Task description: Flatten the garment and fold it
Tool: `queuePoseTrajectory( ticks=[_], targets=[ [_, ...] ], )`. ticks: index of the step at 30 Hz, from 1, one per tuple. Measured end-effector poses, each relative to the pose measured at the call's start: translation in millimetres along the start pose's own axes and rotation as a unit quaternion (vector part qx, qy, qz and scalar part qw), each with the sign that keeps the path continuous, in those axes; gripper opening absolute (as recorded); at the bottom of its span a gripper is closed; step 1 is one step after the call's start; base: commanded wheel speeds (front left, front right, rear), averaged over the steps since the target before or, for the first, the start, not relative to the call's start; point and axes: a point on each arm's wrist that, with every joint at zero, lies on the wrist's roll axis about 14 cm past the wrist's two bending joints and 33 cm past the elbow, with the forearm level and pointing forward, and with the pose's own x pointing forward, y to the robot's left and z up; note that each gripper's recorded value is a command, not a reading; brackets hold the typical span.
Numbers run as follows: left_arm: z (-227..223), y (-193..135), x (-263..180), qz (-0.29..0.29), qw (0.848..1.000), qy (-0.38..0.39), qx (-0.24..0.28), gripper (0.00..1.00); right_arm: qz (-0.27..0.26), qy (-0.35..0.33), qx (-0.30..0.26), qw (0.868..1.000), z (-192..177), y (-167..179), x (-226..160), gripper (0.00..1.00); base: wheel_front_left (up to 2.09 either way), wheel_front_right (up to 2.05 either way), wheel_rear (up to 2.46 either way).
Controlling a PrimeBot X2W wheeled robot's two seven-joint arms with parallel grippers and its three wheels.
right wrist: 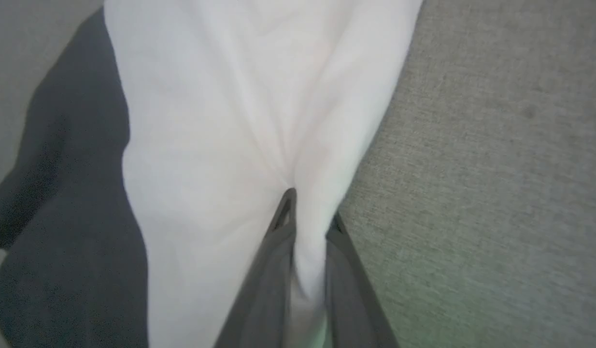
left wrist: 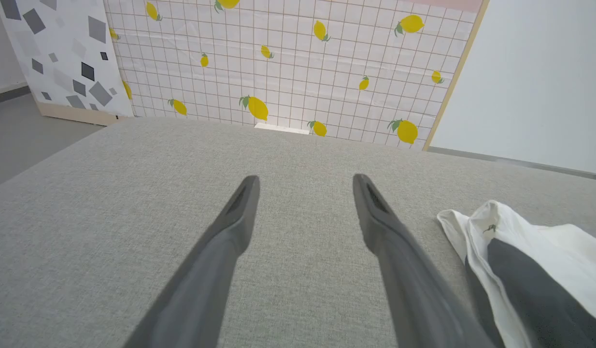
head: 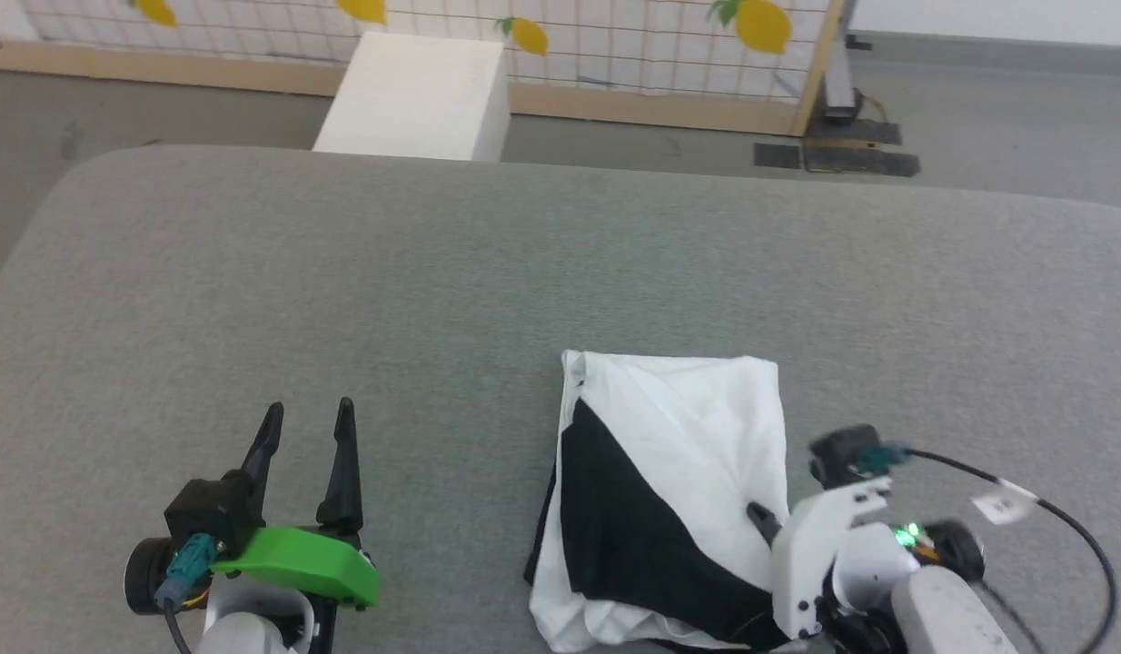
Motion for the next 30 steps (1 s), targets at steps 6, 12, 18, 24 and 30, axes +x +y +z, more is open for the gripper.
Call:
queuePoseTrajectory(
  ticks=[6, 12, 18, 24, 30],
  targets=[
    [1, -18, 14, -0.027, 1.0, -0.006, -0.004, 1.0, -0.099, 0.008, -0.174, 0.98, 33, -46, -26, 0.0, 0.0, 0.0, 0.0],
    [0, -50, 36, -0.071, 0.997, -0.011, -0.011, 1.0, -0.213, 0.024, -0.256, 0.943, 60, -134, -72, 0.0, 0.0, 0.0, 0.0],
    [-4, -83, 65, -0.113, 0.993, -0.018, -0.014, 1.0, -0.292, 0.045, -0.269, 0.917, 70, -206, -102, 0.0, 0.0, 0.0, 0.0],
    [-26, -104, 90, -0.143, 0.99, -0.003, -0.014, 1.0, -0.356, 0.056, -0.248, 0.899, 74, -263, -117, 0.0, 0.0, 0.0, 0.0],
    [-56, -115, 109, -0.166, 0.986, 0.021, -0.011, 1.0, -0.411, 0.07, -0.223, 0.881, 71, -309, -128, 0.0, 0.0, 0.0, 0.0]
  ],
)
